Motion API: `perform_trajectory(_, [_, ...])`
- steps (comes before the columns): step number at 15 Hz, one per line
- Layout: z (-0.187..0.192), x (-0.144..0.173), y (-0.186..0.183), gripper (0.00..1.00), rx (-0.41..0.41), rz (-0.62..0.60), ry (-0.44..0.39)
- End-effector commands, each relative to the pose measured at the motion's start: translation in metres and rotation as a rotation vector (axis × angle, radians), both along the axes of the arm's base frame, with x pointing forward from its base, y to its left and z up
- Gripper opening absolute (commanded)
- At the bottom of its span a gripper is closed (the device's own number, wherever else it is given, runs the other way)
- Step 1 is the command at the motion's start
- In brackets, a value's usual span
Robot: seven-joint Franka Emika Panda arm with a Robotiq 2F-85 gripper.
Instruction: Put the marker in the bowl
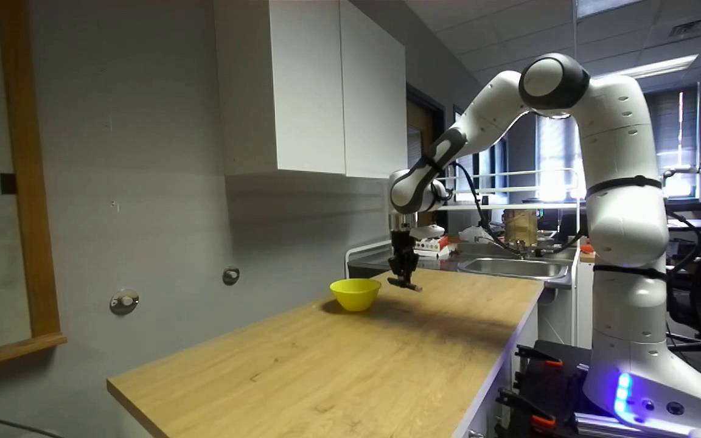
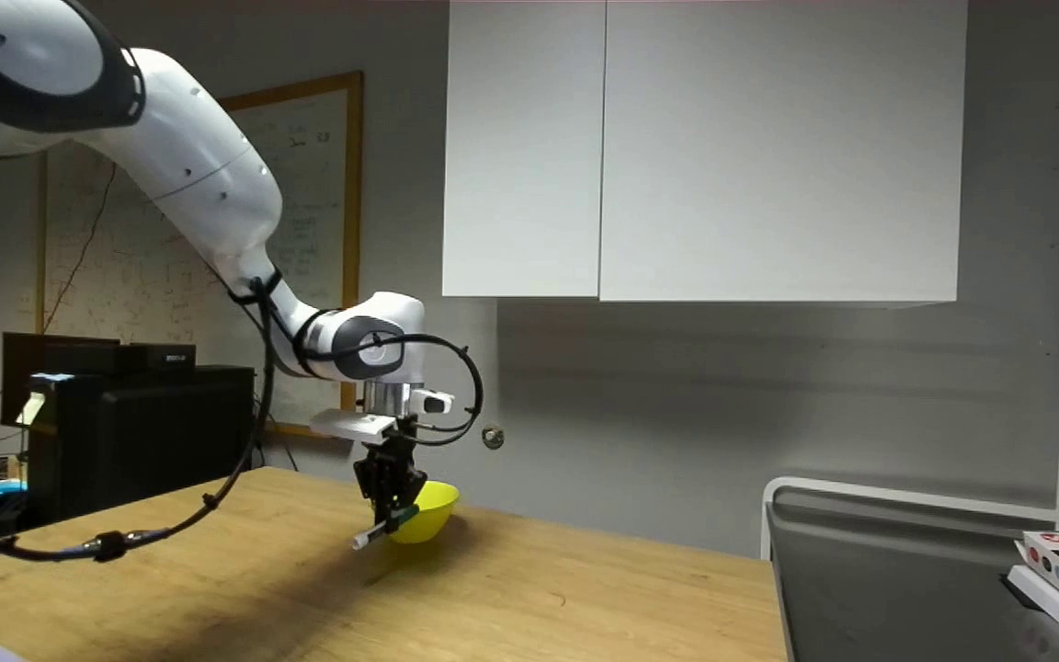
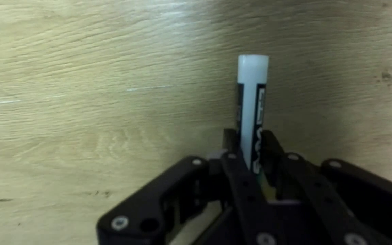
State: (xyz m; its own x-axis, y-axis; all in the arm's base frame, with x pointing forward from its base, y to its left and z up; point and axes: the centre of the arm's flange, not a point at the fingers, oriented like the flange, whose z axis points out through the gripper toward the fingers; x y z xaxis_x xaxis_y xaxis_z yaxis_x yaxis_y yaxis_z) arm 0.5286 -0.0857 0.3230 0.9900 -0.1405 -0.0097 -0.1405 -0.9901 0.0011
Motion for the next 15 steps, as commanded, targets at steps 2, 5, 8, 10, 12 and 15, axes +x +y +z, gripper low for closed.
perform_trajectory(2, [0.071,-0.025,-0.003,0.13,-0.11,-0.094,-0.116])
perform_trajectory(5, [0.11,-0.016,0.008,0.13,-0.137,-0.198,-0.234])
perform_trajectory(8, [0.137,-0.003,0.033,0.13,-0.156,-0.28,-0.332])
perform_trajectory(10, [0.147,0.01,0.054,0.13,-0.184,-0.32,-0.385])
perform_trajectory(12, [0.151,0.022,0.073,0.13,-0.216,-0.353,-0.429])
perform_trajectory(15, [0.147,0.042,0.095,0.13,-0.27,-0.399,-0.483])
